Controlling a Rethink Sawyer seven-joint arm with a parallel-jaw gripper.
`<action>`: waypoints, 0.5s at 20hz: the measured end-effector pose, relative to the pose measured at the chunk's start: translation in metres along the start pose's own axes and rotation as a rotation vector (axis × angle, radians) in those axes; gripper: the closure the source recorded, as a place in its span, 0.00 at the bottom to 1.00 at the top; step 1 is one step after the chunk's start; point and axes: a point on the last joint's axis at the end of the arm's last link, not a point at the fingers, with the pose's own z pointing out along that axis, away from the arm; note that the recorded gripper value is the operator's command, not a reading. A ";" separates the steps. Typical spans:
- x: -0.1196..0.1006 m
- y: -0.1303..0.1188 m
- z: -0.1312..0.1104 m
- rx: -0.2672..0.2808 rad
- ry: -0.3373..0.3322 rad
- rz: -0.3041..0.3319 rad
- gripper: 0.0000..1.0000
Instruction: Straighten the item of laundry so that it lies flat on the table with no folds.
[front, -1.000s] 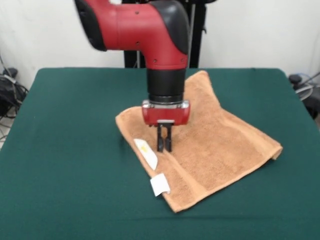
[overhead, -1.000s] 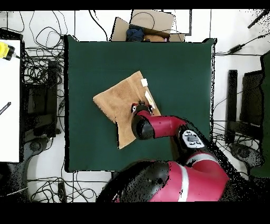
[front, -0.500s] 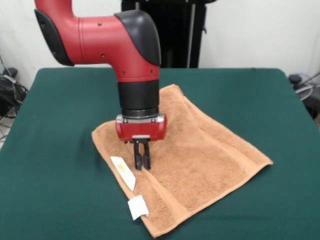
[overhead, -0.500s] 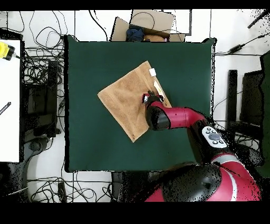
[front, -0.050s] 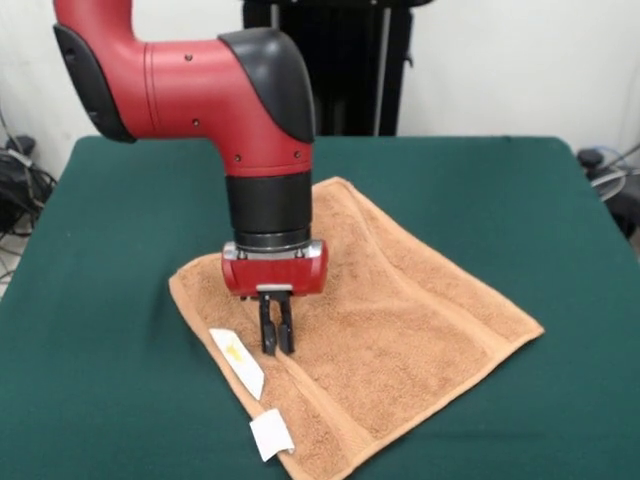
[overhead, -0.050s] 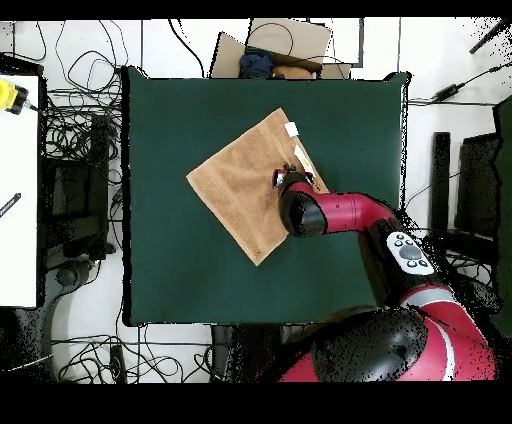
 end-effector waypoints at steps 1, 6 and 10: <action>-0.001 0.000 0.001 -0.001 -0.002 -0.003 1.00; -0.010 -0.003 0.006 -0.010 -0.016 -0.002 1.00; -0.021 -0.009 0.011 -0.036 -0.014 -0.002 1.00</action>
